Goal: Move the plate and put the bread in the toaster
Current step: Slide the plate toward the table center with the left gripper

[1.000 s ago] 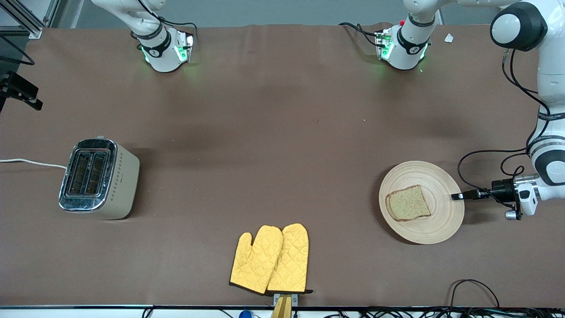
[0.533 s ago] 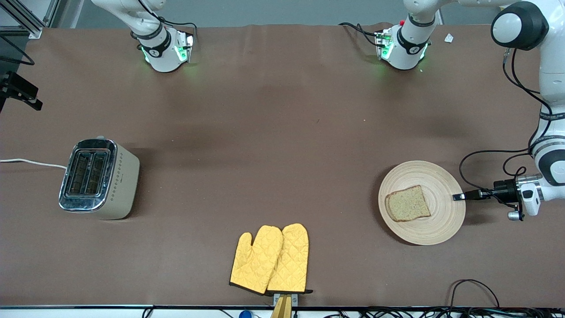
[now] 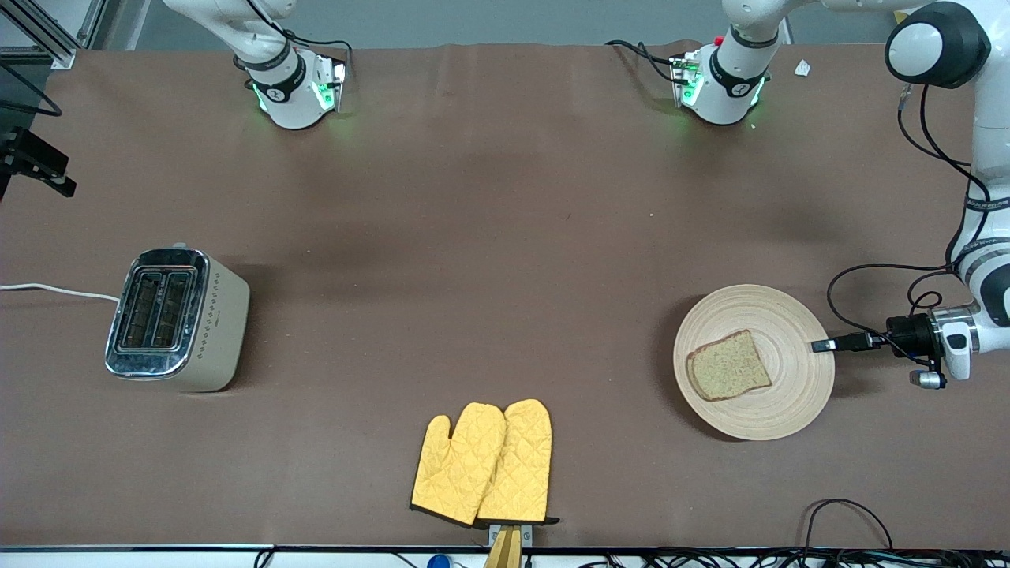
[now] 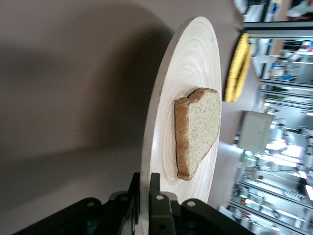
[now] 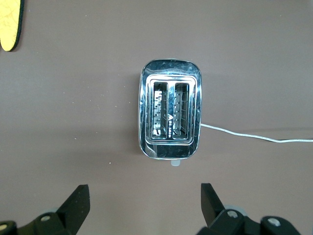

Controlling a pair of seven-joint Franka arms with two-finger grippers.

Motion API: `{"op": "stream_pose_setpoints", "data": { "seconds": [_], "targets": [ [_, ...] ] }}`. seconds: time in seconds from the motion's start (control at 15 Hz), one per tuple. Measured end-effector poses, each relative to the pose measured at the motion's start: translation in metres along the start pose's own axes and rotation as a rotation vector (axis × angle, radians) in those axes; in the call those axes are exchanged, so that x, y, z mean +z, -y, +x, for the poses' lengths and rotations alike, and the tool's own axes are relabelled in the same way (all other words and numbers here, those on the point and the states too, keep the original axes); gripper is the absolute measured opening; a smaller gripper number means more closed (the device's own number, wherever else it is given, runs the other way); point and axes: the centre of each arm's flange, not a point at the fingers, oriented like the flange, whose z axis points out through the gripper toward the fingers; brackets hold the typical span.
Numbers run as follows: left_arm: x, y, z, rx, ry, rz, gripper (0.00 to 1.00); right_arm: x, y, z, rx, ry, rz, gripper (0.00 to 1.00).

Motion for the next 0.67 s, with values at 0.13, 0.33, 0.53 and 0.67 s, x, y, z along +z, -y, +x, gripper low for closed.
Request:
{"op": "stream_pose_setpoints", "data": {
  "seconds": [0.13, 0.33, 0.53, 0.67],
  "targets": [
    [0.01, -0.018, 0.006, 0.029, 0.01, -0.035, 0.1, -0.002, 0.001, 0.0, -0.002, -0.004, -0.001, 1.0],
    [0.036, -0.051, 0.015, 0.084, 0.046, -0.088, 0.1, -0.005, 0.001, 0.0, -0.003, -0.011, -0.001, 1.0],
    [0.072, -0.087, 0.019, 0.136, 0.103, -0.14, 0.1, -0.006, 0.003, 0.0, -0.008, -0.013, -0.001, 1.0],
    [0.105, -0.113, 0.019, 0.171, 0.16, -0.163, 0.1, -0.006, 0.007, 0.001, -0.016, -0.014, -0.001, 1.0]
  ]
}}
